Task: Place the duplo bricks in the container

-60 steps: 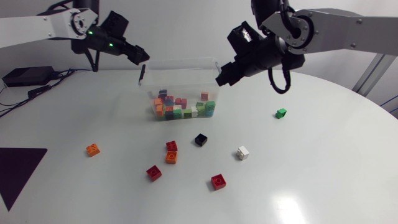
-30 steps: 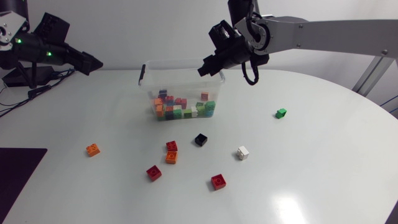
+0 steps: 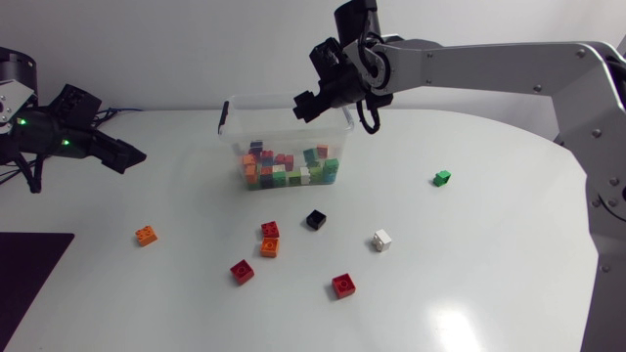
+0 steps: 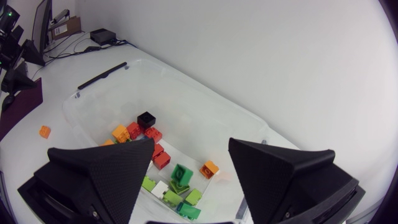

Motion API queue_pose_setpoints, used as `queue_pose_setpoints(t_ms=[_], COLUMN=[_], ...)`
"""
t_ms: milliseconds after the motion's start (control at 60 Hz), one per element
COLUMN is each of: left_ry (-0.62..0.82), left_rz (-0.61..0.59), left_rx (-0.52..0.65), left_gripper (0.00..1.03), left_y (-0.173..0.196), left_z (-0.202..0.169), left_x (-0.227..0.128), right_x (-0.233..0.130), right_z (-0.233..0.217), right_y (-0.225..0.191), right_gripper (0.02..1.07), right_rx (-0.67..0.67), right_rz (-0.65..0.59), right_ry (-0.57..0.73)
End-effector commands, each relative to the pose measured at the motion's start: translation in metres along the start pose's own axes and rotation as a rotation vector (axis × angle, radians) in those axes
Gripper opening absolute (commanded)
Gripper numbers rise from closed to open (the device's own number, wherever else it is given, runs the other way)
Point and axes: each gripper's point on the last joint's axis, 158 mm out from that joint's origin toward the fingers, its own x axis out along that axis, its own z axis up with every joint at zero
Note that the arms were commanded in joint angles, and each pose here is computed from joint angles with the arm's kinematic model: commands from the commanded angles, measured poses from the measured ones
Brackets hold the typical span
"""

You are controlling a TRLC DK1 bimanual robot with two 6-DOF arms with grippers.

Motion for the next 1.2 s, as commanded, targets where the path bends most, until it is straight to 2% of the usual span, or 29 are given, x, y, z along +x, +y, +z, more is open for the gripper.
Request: queue_pose_setpoints(t_ms=[0,117,283,517,750,900,1183], left_ry=[0.049,0.171,0.358,0.475,0.562,0.615,0.632], left_rz=[0.003,-0.025,-0.153,-0.219,-0.287,-0.320,-0.332], left_rx=[0.035,0.086,0.162,0.272,0.354,0.382,0.408], left_gripper=[0.98,0.98,0.98,0.96,0.91,0.82,0.80], left_y=[0.003,-0.003,-0.031,-0.045,-0.053,-0.056,-0.050], left_z=[-0.017,-0.049,-0.097,-0.119,-0.137,-0.153,-0.160], left_x=[-0.004,-0.006,0.000,0.006,0.034,0.046,0.064], right_x=[-0.020,-0.046,-0.079,-0.103,-0.124,-0.131,-0.137], right_z=[0.012,0.015,0.006,-0.027,-0.060,-0.080,-0.116], right_y=[-0.009,-0.022,-0.037,-0.043,-0.061,-0.070,-0.084], right_gripper=[1.01,1.01,1.01,1.01,1.01,1.01,1.01], right_rx=[0.002,0.009,0.017,0.001,0.019,0.029,0.047], right_rz=[-0.024,-0.047,-0.066,-0.063,-0.074,-0.075,-0.066], right_ry=[-0.032,-0.047,-0.048,-0.001,0.035,0.059,0.098])
